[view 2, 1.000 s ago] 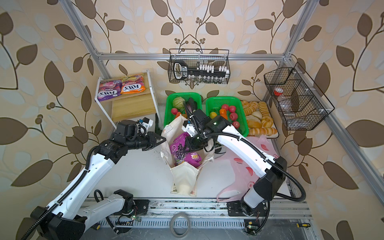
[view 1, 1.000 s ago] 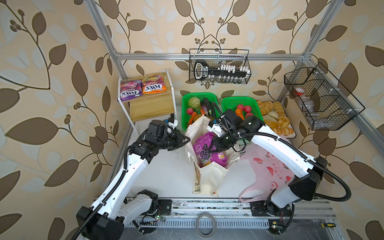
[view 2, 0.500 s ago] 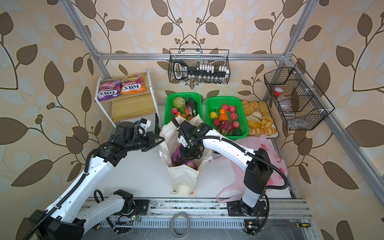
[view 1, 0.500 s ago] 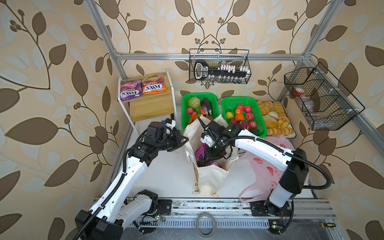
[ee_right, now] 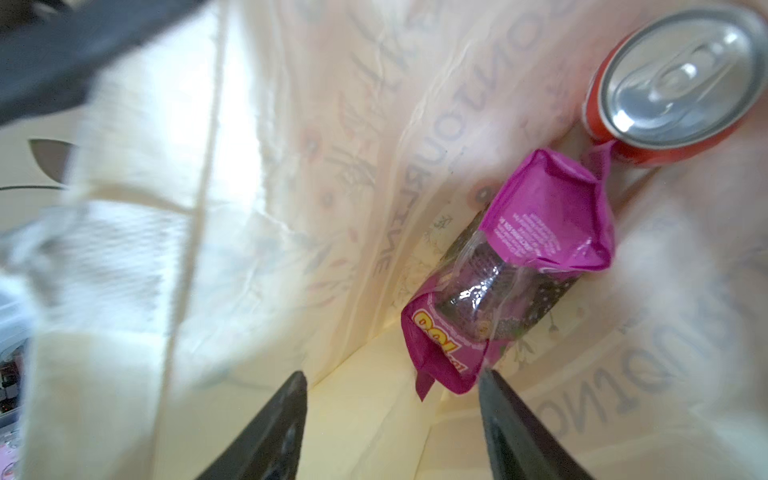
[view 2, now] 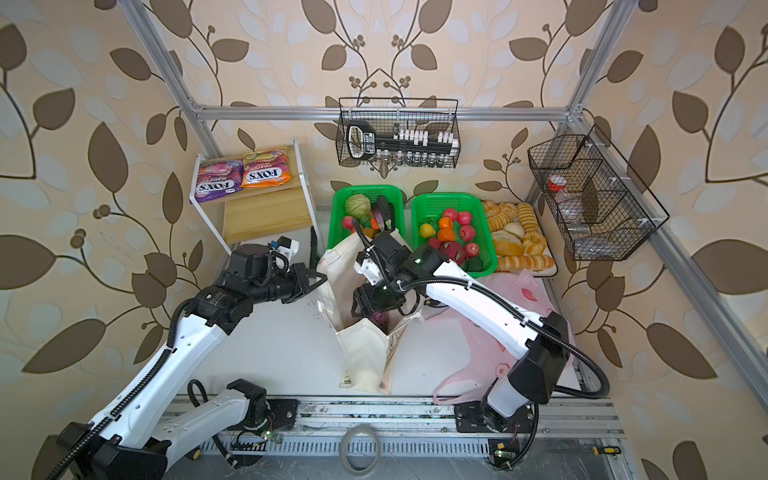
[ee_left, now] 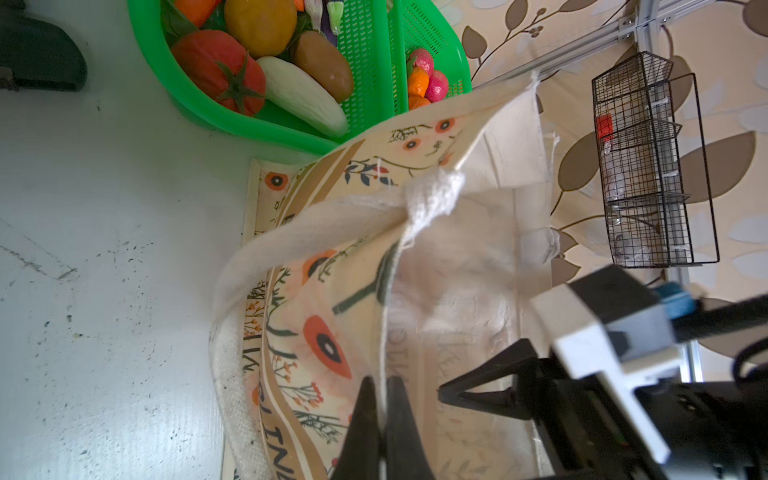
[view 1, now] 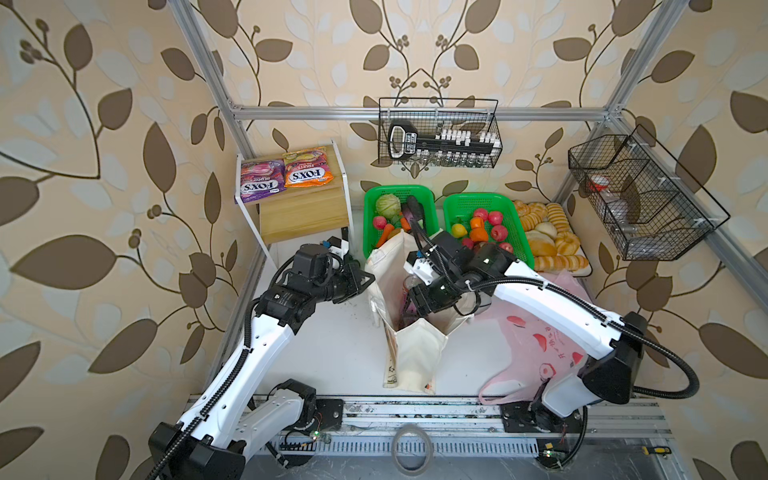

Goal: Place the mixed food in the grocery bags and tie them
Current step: 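Open the right gripper and draw both grippers back from the tote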

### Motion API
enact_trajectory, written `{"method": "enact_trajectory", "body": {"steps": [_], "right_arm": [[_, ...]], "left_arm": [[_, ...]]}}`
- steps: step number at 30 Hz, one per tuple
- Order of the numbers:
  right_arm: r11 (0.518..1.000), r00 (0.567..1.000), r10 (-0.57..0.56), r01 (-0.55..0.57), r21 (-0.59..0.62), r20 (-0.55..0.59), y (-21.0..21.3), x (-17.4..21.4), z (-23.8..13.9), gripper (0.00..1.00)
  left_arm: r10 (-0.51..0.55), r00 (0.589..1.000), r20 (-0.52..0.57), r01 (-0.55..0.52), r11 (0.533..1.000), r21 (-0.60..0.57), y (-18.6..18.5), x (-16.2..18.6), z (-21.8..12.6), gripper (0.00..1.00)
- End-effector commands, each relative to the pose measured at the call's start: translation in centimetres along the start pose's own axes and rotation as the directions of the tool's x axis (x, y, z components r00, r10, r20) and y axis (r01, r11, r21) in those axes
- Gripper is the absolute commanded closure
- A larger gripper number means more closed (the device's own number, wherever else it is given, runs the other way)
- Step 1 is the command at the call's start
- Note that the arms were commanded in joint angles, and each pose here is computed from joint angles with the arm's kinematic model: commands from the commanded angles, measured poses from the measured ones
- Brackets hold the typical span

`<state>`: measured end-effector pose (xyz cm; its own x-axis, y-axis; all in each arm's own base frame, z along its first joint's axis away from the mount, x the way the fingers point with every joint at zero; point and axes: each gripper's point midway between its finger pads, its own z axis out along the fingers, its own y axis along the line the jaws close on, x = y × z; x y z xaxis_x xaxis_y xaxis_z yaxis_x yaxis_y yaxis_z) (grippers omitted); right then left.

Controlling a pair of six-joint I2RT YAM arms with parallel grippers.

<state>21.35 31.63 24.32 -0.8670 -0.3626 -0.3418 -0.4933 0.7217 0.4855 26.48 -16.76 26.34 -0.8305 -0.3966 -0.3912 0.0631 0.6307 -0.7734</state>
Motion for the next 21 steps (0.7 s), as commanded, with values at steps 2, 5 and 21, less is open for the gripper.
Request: {"method": "enact_trajectory", "body": {"steps": [2, 5, 21], "right_arm": [[0.992, 0.958, -0.113, 0.125, -0.029, 0.264, 2.0, -3.6, -6.2, 0.33], [0.980, 0.869, -0.165, 0.199, -0.024, 0.466, 2.8, -5.3, -10.1, 0.33], [0.992, 0.502, -0.106, 0.109, 0.058, 0.858, -3.2, -7.1, -18.8, 0.40]], "left_arm": [[0.073, 0.994, 0.076, -0.077, 0.996, 0.038, -2.1, -1.6, -1.3, 1.00], [0.095, 0.991, 0.098, -0.100, 0.994, 0.042, -2.7, -2.0, -1.7, 0.96], [0.383, 0.869, 0.313, -0.298, 0.910, -0.286, -4.8, -8.6, -9.4, 0.20]]}}
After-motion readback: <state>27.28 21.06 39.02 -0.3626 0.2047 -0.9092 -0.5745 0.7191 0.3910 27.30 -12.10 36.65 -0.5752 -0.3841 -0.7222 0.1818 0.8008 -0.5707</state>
